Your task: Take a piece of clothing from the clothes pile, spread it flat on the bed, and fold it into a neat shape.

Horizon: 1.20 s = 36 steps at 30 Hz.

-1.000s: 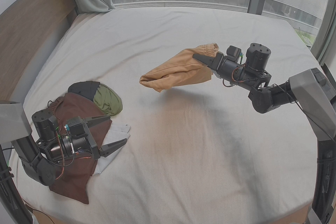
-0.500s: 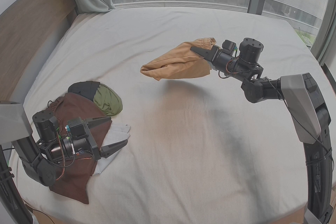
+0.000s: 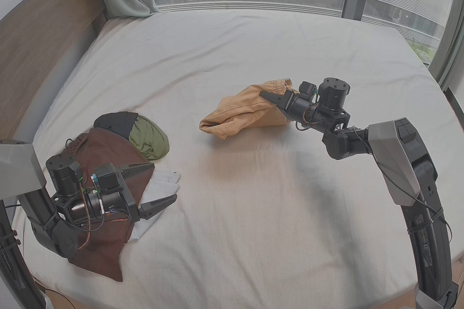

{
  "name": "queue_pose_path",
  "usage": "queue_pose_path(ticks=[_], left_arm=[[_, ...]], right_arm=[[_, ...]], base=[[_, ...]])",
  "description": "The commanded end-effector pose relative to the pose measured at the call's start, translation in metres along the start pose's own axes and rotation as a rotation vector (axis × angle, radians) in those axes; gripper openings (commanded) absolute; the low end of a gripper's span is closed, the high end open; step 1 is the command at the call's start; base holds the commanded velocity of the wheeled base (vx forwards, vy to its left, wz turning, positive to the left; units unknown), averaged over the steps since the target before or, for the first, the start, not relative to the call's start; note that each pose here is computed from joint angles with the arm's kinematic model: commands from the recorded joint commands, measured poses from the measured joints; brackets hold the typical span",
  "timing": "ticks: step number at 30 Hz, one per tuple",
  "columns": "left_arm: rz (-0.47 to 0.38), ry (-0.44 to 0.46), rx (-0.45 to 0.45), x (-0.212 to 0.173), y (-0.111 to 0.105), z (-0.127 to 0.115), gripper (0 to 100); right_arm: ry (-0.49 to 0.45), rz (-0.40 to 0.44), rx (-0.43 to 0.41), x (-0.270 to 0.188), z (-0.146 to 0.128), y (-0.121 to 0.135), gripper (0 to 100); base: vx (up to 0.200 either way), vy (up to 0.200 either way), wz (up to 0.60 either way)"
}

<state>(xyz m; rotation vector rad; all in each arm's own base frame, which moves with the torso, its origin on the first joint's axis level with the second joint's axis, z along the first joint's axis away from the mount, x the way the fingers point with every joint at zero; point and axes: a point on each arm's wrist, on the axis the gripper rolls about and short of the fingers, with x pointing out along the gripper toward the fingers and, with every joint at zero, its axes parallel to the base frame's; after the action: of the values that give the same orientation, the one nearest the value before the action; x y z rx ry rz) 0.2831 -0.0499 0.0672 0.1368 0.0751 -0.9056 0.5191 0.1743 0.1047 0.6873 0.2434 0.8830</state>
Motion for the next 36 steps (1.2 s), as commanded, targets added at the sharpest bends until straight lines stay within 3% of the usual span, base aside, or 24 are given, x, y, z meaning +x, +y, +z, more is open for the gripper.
queue_pose_path(ticks=[1, 7, 24, 36], left_arm=[[0.001, 0.002, -0.002, 0.000, 0.000, -0.001, 100], [0.000, 0.003, -0.003, 0.000, 0.000, -0.001, 100], [-0.004, 0.005, -0.005, 0.000, -0.002, -0.001, 100], [-0.004, 0.005, -0.005, 0.000, -0.002, -0.001, 100]], right_arm=[[0.036, -0.030, 0.022, -0.010, -0.014, -0.002, 0], [0.081, -0.069, 0.057, -0.033, -0.038, -0.002, 0], [0.145, -0.105, 0.097, -0.064, -0.122, -0.039, 0], [0.132, -0.106, 0.091, -0.067, -0.125, -0.045, 0]], base=[[0.000, 0.000, 0.00], [0.000, 0.000, 0.00], [0.000, 0.000, 0.00], [0.000, 0.000, 0.00]])
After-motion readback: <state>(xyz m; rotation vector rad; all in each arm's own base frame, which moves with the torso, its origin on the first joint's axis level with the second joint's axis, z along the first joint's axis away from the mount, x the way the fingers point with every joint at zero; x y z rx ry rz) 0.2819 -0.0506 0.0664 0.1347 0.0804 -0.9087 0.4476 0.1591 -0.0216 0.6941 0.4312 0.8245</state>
